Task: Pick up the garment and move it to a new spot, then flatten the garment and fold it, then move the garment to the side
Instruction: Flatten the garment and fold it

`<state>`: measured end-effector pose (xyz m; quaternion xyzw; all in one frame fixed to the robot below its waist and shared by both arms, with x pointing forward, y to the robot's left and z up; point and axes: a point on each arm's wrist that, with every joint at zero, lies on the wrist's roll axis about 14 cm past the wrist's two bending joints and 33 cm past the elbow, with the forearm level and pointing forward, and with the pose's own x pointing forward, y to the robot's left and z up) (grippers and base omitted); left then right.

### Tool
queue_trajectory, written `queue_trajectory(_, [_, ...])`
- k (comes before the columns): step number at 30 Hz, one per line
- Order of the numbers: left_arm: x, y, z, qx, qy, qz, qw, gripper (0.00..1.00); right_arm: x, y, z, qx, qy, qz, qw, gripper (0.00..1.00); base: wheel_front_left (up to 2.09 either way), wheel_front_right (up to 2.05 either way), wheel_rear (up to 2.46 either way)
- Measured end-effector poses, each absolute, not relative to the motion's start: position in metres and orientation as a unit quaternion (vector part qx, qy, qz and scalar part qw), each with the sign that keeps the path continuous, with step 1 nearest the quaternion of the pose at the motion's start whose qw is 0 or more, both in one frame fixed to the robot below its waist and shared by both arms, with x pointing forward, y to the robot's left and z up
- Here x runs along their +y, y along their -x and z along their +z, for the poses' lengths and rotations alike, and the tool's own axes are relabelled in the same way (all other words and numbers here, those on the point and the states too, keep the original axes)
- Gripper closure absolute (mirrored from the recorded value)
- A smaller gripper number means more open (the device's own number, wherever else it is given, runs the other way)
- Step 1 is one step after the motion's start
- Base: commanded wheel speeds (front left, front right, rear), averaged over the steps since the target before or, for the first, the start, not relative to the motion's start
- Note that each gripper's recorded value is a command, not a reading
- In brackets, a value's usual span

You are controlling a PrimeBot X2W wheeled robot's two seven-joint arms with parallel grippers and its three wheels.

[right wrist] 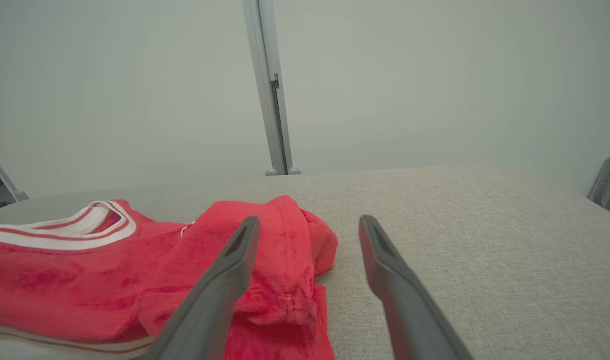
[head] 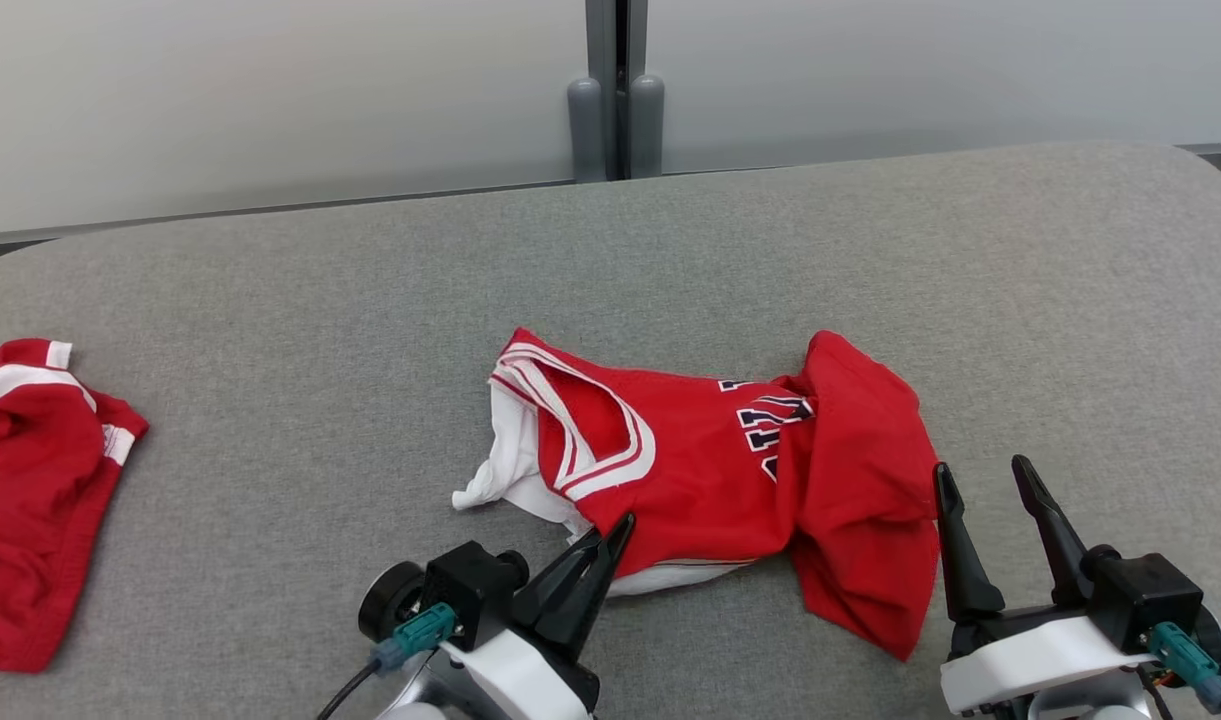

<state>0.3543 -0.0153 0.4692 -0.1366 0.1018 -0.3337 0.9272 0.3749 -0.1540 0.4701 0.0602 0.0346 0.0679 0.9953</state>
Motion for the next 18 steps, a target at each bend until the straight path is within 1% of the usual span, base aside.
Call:
queue_trajectory(6, [0.006,-0.358,0.518,0.039,0.131,-0.318,0.938,1.00,-0.144,-0.381,0.469,0.034,-0.064,0.080,0.994,0.00,0.00,0.00,0.00])
queue_trajectory(13, [0.034,-0.361,0.555,0.000,0.122,-0.283,0.951,1.00,-0.137,-0.387,0.466,0.036,-0.067,0.089,0.993,0.00,0.00,0.00,0.00])
queue_trajectory(18, [0.058,-0.376,0.547,0.018,0.128,-0.237,0.963,1.00,-0.137,-0.392,0.465,0.035,-0.069,0.089,0.993,0.00,0.00,0.00,0.00])
